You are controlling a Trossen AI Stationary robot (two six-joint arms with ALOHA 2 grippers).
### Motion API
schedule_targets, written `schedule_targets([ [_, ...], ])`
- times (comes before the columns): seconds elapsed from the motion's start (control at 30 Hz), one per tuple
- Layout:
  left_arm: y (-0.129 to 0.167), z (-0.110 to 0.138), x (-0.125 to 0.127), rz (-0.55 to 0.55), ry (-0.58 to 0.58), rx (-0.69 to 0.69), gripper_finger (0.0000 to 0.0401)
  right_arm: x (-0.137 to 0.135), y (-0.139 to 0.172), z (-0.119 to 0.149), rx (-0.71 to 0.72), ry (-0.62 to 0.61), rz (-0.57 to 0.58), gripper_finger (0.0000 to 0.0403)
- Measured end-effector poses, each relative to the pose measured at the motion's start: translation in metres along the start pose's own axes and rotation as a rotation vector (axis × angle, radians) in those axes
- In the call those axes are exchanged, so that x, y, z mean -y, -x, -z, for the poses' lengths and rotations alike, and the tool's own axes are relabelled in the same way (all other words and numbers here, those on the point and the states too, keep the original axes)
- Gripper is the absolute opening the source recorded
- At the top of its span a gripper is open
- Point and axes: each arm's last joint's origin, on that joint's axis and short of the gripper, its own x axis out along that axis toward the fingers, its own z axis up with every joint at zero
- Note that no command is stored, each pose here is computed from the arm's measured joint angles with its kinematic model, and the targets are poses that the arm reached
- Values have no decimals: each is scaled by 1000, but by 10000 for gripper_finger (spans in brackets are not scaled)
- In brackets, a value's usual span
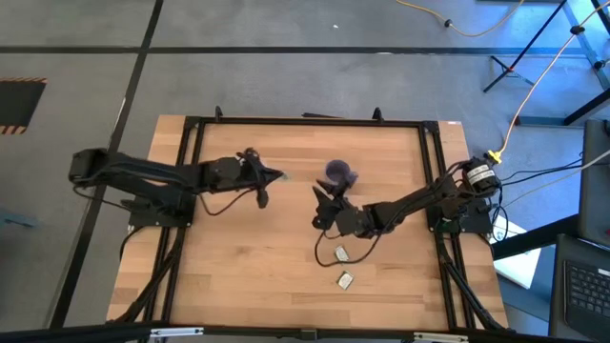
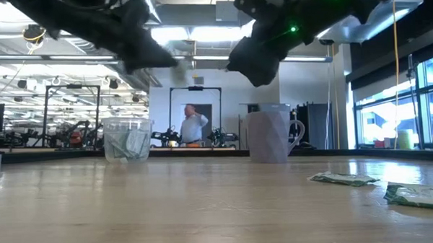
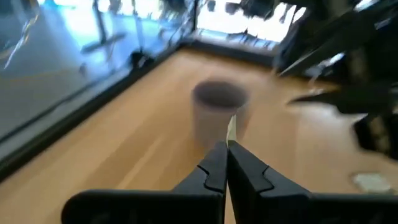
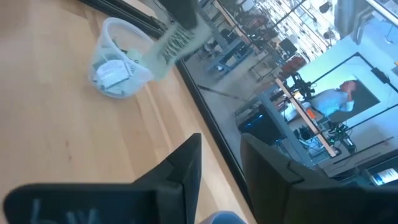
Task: Pick and place Stevia / Truvia into bins
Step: Put the light green stevia packet into the transparent container
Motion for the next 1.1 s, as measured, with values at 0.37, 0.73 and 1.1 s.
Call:
schedule_targets([
  [0.37, 37, 14, -21, -318, 54, -194, 3, 0, 0, 0, -4, -2, 10, 116],
  [0.73, 28, 25, -34, -371, 93, -305, 3, 0, 0, 0, 4, -2, -7, 116],
  [1.1, 11, 40, -43, -346, 151, -439, 3, 0, 0, 0, 4, 1, -8, 116],
])
